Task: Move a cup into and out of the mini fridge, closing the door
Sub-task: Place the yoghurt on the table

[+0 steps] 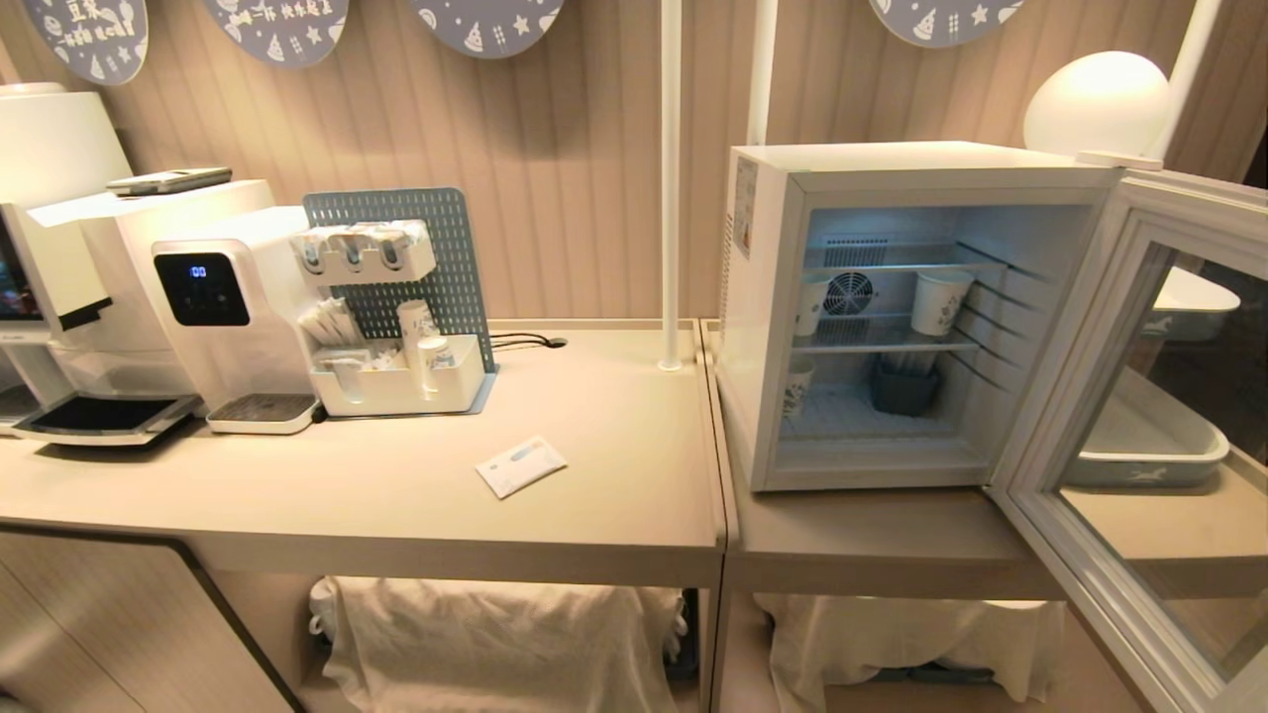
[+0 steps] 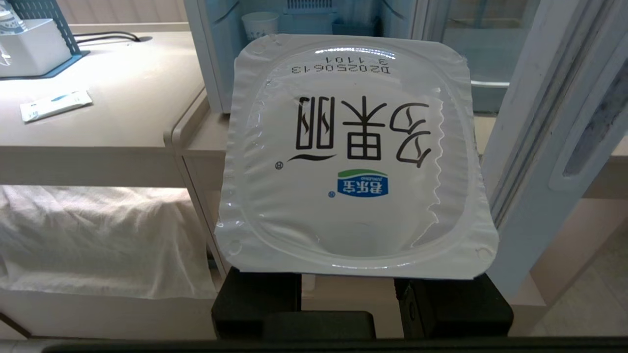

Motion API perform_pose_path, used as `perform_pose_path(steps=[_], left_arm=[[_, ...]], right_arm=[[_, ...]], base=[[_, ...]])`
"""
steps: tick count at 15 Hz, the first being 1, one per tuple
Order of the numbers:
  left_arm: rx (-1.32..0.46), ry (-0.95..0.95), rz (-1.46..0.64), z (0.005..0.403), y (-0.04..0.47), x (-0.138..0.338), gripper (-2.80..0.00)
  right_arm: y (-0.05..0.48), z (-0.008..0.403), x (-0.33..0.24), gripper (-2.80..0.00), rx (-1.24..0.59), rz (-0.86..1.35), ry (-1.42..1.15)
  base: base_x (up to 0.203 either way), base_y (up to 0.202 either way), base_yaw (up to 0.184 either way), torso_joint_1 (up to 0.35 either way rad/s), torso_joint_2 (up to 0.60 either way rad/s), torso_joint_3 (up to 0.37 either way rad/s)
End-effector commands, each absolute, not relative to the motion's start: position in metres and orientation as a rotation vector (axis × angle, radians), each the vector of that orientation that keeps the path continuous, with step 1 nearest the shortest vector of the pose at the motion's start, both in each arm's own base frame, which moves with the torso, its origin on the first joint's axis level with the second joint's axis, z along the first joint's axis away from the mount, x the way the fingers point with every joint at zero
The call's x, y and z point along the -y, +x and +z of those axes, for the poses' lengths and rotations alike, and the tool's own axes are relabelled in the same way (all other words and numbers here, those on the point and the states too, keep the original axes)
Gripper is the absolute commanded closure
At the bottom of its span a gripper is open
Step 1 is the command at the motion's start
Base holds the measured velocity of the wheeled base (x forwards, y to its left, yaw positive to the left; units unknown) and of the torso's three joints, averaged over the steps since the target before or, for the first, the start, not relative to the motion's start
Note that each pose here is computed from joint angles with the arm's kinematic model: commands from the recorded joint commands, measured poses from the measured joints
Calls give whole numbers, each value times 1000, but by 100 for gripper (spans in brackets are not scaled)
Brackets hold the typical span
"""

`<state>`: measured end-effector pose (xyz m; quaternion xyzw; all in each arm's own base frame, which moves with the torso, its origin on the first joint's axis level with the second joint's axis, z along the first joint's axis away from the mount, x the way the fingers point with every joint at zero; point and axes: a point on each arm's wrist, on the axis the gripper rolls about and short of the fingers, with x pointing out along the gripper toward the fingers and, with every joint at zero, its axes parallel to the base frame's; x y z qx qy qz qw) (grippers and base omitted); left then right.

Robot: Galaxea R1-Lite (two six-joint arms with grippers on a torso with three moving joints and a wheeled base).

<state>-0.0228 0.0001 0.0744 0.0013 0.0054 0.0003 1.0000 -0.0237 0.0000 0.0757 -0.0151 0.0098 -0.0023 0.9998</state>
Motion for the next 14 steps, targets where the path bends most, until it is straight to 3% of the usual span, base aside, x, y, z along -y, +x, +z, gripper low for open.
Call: perform_pose_path(steps=[1,8,14], left_arm=[[-12,3,2,74,-23,0,0],[-12,2,2,74,-23,0,0],[-12,11,0,74,-23,0,0]], right_arm=[[-24,76,0,0,-22,-4,-31],[-24,76,0,0,-23,-4,-32],[-24,76,0,0,-22,-3,-32]], base=[[-121,0,-5,19,10,2],[-174,0,2,3,0,5],[0,0,0,0,0,0]])
